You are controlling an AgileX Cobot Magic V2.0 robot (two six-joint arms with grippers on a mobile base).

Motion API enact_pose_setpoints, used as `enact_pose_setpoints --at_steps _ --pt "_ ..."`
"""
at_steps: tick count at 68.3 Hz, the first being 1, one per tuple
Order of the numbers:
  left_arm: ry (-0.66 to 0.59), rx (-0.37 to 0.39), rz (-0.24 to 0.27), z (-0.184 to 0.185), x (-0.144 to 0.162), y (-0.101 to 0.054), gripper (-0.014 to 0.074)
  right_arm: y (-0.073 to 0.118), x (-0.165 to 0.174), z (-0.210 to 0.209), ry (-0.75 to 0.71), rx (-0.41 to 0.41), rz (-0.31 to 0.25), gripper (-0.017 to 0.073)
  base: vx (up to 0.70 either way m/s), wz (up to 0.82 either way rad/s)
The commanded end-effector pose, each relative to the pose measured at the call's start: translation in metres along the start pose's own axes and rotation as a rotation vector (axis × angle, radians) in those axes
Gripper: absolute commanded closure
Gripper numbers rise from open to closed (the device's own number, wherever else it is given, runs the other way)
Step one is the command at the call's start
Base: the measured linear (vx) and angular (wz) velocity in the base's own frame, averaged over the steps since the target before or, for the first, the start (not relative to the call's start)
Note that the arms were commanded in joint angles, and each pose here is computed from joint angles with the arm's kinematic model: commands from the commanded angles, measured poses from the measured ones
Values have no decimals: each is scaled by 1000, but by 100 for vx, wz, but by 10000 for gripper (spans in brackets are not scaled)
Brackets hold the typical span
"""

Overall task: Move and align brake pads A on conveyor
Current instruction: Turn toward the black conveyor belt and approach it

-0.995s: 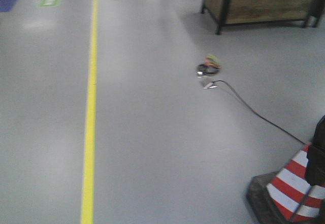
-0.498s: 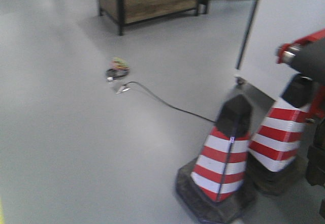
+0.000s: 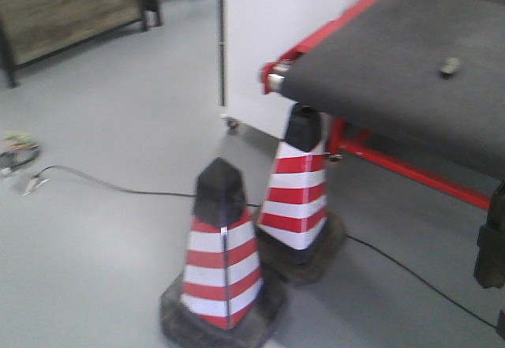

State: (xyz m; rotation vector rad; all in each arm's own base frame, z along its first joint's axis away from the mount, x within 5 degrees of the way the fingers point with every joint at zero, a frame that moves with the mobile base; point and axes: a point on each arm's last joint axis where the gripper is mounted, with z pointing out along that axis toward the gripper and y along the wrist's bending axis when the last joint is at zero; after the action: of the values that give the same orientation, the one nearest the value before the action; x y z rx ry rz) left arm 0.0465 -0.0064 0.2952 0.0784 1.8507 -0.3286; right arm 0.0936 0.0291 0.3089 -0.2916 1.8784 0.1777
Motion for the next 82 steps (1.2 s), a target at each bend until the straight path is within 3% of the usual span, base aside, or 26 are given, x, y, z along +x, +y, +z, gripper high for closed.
enact_pose_setpoints --at_steps 1,43,82 --pt "-96 41 2 -2 -15 -5 600 1 -17 -4 -116 -13 -20 564 19 -76" --pt "-96 41 2 -2 -15 -5 600 1 -17 -4 -116 -13 -20 564 13 -78" --pt "-96 41 2 -2 -15 -5 600 1 -17 -4 -116 -13 -20 564 6 -30"
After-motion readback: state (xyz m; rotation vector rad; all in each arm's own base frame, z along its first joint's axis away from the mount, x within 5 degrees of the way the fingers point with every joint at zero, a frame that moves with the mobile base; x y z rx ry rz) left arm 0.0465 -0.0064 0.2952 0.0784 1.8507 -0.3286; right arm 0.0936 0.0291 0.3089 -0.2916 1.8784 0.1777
